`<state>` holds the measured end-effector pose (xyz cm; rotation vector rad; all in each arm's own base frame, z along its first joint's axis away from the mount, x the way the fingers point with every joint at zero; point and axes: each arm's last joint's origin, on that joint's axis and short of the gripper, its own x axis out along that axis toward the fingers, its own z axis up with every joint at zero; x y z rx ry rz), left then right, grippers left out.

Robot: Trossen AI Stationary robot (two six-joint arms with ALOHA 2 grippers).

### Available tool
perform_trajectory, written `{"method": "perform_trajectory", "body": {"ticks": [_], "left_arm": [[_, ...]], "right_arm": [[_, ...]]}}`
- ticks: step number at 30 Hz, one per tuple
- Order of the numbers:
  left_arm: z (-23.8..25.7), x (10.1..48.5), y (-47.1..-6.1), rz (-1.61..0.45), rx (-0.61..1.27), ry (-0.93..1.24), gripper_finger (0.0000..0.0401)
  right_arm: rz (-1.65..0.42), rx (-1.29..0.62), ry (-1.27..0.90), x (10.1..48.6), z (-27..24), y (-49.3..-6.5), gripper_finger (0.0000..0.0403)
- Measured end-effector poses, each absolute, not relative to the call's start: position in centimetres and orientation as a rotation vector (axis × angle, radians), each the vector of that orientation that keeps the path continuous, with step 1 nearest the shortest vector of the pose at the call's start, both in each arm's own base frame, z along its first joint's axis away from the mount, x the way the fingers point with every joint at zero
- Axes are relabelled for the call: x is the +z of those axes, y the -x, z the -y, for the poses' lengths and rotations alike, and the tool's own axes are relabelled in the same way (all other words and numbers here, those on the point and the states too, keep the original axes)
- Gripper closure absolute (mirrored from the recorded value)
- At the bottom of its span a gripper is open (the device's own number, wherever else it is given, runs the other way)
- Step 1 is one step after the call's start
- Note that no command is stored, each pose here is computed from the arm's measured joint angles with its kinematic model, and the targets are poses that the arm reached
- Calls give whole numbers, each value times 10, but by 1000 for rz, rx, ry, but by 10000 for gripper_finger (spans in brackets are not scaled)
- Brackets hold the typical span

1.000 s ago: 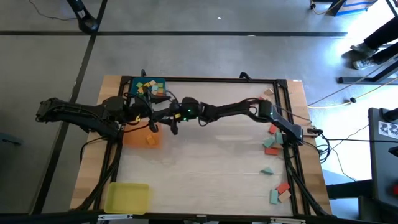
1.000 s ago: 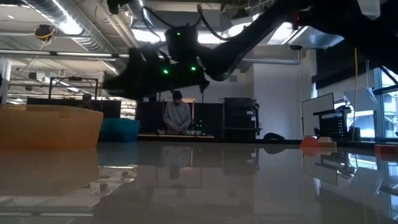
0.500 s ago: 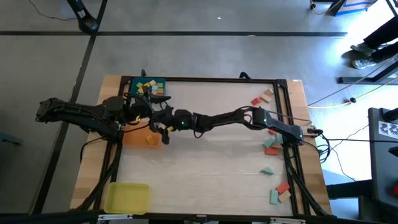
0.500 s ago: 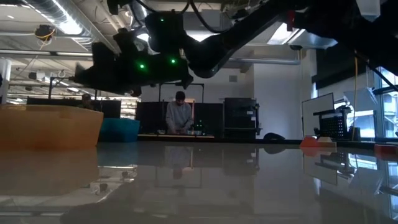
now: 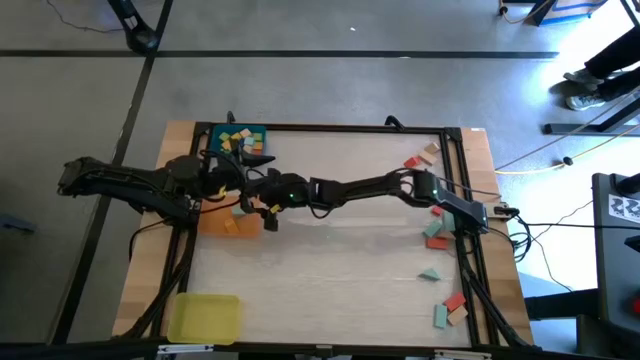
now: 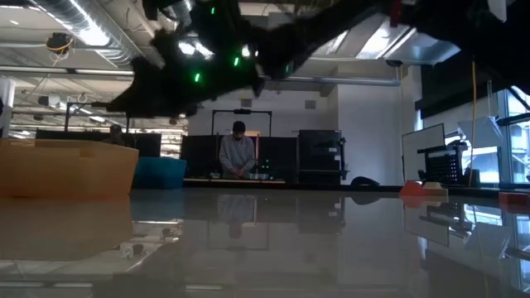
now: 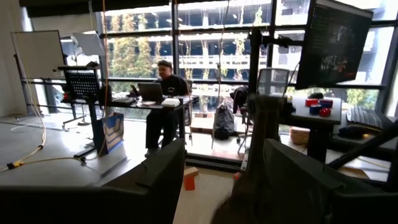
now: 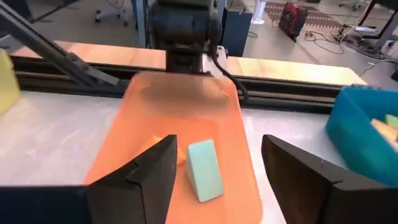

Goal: Sort blocks by size
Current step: Put the light blue triangular block into the orange bin

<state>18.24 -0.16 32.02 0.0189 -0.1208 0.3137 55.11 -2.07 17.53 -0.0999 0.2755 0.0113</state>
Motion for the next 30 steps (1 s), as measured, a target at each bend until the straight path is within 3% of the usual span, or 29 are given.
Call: {"method": "perform_trajectory", "body": {"ticks": [16,30], "left_arm": [[5,319,-182,105,296,-38,196],[5,318,-182,93,297,-38,196]], "right_arm": [[-687,-46,251,225,27,-506,169],[-1080,-74,197,269,48,-437,169]]}}
